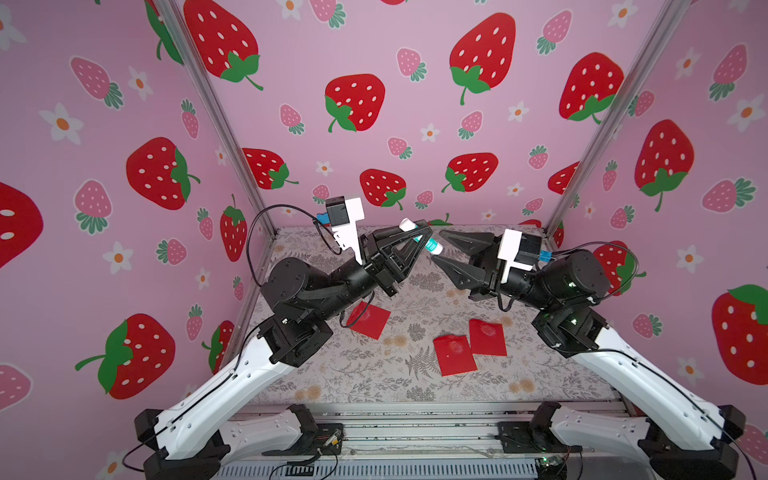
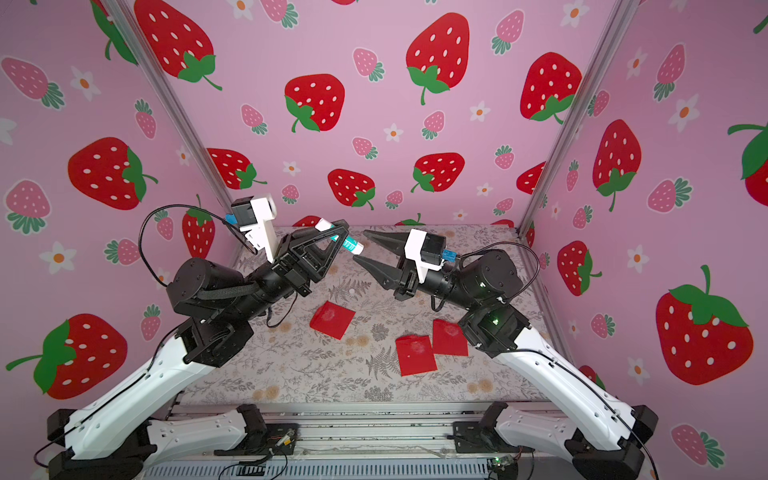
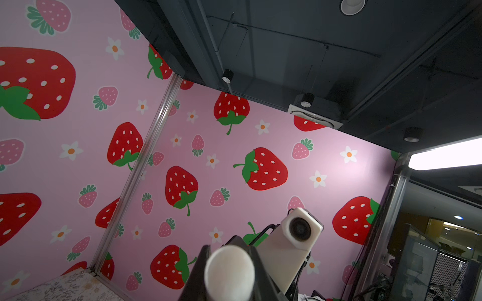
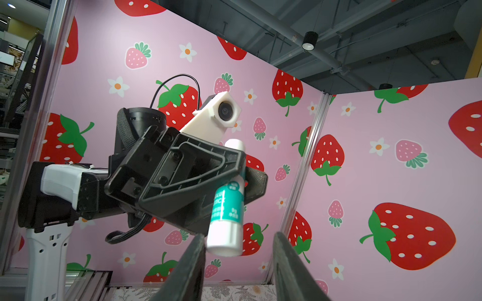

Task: Seal the envelope with a glue stick
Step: Unscrew the glue stick.

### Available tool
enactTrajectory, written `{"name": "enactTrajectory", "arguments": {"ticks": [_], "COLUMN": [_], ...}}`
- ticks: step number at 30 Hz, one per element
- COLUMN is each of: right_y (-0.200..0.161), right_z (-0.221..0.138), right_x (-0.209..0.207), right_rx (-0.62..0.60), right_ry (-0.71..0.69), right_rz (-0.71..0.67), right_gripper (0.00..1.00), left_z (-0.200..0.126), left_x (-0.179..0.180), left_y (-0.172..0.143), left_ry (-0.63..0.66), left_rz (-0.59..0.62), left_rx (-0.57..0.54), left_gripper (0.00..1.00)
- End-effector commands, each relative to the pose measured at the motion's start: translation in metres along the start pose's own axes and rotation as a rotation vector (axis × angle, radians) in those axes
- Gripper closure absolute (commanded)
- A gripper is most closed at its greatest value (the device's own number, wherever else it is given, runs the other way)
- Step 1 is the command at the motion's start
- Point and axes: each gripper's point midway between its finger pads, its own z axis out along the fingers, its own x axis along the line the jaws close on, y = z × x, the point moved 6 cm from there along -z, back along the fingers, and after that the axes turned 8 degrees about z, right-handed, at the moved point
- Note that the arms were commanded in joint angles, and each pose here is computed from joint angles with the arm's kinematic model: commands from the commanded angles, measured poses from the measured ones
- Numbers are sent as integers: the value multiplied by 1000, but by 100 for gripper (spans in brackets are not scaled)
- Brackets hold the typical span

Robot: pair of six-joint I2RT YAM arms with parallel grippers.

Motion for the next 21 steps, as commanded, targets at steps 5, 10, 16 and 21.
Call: {"name": "enactTrajectory", "arguments": {"ticks": [5, 10, 16, 21], "right_y": [18, 20, 19, 22], "right_z": [1, 1, -1, -5], "right_x": [3, 3, 3, 7], "right_rx": [-56, -64, -47, -40], "right_ry": [19, 25, 8, 28], "right_rz": [-9, 22, 81, 268], "right_gripper": [67, 73, 92, 100], "left_z": [2, 4, 5, 7], "left_x": [-3, 0, -2, -23], "left_y": [9, 5, 5, 11], "left_ry": [-14, -2, -17, -177], "left_rz": [11, 13, 33, 136], "left_rx": [-42, -34, -31, 1], "left_gripper": [100, 100, 100, 100]}}
